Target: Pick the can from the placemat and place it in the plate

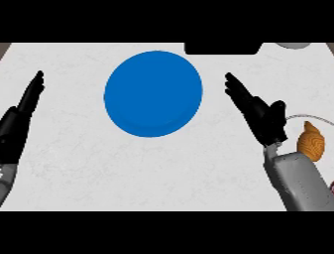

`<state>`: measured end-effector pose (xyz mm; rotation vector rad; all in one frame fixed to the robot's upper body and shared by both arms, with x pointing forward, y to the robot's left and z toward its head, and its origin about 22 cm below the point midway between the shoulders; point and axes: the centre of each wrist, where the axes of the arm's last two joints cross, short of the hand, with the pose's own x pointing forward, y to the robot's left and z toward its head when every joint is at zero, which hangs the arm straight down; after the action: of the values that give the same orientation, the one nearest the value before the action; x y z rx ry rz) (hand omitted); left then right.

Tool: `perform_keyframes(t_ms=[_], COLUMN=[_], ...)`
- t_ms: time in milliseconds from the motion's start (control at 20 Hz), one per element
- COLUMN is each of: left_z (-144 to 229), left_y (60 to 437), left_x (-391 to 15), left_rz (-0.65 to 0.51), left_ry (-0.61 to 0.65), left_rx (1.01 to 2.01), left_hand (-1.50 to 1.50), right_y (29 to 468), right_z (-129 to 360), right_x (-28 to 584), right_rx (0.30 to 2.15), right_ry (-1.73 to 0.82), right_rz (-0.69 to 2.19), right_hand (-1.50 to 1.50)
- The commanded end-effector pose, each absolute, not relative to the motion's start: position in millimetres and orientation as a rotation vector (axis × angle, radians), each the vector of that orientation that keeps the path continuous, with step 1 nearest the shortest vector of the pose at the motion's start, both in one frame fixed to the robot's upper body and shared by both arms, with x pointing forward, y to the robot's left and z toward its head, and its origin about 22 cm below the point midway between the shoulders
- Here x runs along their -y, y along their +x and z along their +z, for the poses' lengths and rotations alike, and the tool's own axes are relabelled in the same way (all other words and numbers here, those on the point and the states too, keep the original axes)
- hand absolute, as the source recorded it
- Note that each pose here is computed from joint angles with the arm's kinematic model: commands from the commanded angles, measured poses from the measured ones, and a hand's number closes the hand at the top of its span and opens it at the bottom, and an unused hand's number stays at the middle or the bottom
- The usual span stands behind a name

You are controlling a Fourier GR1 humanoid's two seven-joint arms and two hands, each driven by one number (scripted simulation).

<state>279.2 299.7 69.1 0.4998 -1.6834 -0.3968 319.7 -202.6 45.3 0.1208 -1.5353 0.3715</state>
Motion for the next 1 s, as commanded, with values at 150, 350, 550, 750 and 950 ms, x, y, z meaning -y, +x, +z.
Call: perform_keyframes(t_ms=[150,350,550,750,950], left_z=[19.2,-6.3,-16.2,-16.6,-10.2], left_y=[256.4,239.9,232.1,232.0,236.5], left_x=[-300.7,-303.3,-285.2,-286.8,-278.0], left_rz=[-0.117,-0.014,0.077,0.07,0.042], left_ry=[0.443,0.417,0.341,0.328,0.293], left_rx=[1.428,1.291,1.253,1.262,1.276], left_hand=[0.0,0.0,0.0,0.0,0.0], right_y=[284.0,277.7,229.9,222.3,158.5], right_z=[93.1,151.2,88.7,34.8,18.9], right_x=[274.5,356.0,390.7,363.9,423.2], right_rx=[1.975,2.067,2.21,2.331,2.413], right_ry=[0.286,-0.491,-0.591,-0.038,0.039], right_rz=[0.23,0.492,0.163,-0.254,0.038], right_hand=[1.5,1.5,1.5,-1.5,-1.5])
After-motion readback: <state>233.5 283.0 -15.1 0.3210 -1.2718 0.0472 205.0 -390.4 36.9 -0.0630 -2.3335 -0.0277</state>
